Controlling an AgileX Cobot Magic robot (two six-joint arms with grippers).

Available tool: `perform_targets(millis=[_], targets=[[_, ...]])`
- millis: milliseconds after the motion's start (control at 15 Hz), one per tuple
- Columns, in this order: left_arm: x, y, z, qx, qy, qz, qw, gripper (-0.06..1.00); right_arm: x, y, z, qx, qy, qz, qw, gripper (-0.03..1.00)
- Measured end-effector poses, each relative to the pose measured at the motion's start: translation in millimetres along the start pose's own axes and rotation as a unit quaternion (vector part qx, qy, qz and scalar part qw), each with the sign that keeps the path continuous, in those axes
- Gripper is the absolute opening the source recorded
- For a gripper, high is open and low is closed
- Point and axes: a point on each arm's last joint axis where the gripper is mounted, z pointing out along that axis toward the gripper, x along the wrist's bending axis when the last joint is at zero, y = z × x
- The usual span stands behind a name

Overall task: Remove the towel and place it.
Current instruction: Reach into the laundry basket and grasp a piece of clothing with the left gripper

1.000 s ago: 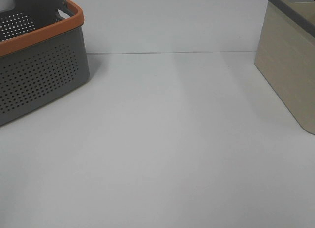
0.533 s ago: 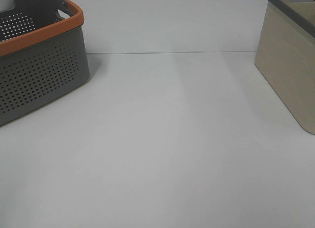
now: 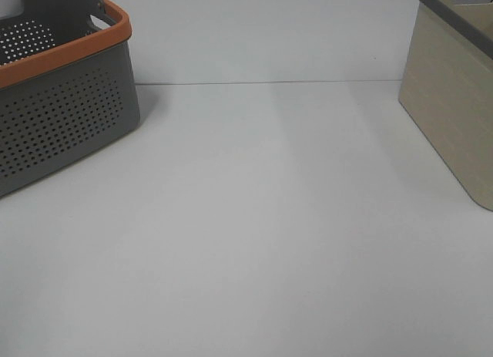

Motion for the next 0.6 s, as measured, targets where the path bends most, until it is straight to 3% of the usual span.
perform_targets(millis=[600], targets=[[0.0, 0.0, 0.0, 0.000, 0.000, 0.000, 1.000, 0.71, 0.2, 0.0, 0.0, 0.000, 0.001, 0.001, 1.000, 0.76]])
